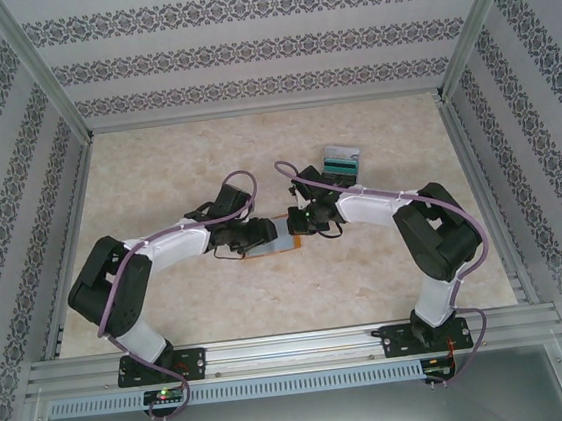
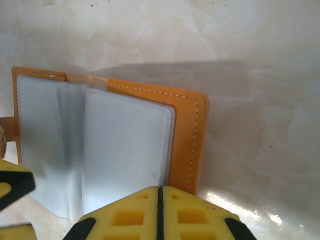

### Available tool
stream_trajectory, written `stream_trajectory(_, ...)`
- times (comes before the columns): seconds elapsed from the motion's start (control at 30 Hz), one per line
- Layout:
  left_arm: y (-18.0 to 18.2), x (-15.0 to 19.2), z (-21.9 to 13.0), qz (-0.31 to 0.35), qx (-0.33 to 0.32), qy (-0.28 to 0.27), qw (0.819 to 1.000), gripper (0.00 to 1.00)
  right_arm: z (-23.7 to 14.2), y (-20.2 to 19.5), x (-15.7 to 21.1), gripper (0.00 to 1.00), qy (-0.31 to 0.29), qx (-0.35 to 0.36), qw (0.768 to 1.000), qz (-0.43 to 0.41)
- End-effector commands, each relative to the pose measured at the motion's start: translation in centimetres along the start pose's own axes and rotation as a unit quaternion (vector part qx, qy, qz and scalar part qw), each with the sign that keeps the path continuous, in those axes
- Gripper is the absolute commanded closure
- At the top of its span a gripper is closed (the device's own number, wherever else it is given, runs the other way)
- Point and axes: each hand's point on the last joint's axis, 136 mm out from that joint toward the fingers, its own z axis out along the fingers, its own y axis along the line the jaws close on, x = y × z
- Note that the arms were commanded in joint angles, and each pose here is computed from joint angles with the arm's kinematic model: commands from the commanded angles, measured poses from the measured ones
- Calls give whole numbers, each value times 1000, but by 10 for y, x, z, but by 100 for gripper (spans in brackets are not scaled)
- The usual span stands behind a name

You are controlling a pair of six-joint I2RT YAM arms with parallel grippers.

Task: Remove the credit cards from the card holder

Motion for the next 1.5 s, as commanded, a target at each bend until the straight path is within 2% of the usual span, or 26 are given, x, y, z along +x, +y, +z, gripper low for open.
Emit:
stream_trajectory(0.0, 21, -7, -19, -6, -57, -34, 998, 45, -12, 2, -1, 100, -12, 9, 1000, -6)
stream_trajectory(0.23, 32, -3, -17, -23, -62, -31, 997, 45, -22, 1, -5, 100, -21, 13, 1000, -8)
stream_trajectory(0.5, 30, -1, -9, -23, -52, -18, 998, 45, -10, -17, 9, 96, 0, 40, 999, 0)
stream_trajectory(1.07, 36, 6, 5, -26, -57, 8, 998, 45, 8, -25, 17, 100, 22, 44, 999, -1)
stream_trajectory(1.47, 14, 7, 13, -13, -28, 21, 999, 41, 8, -22, 15, 100, 23, 38, 999, 2)
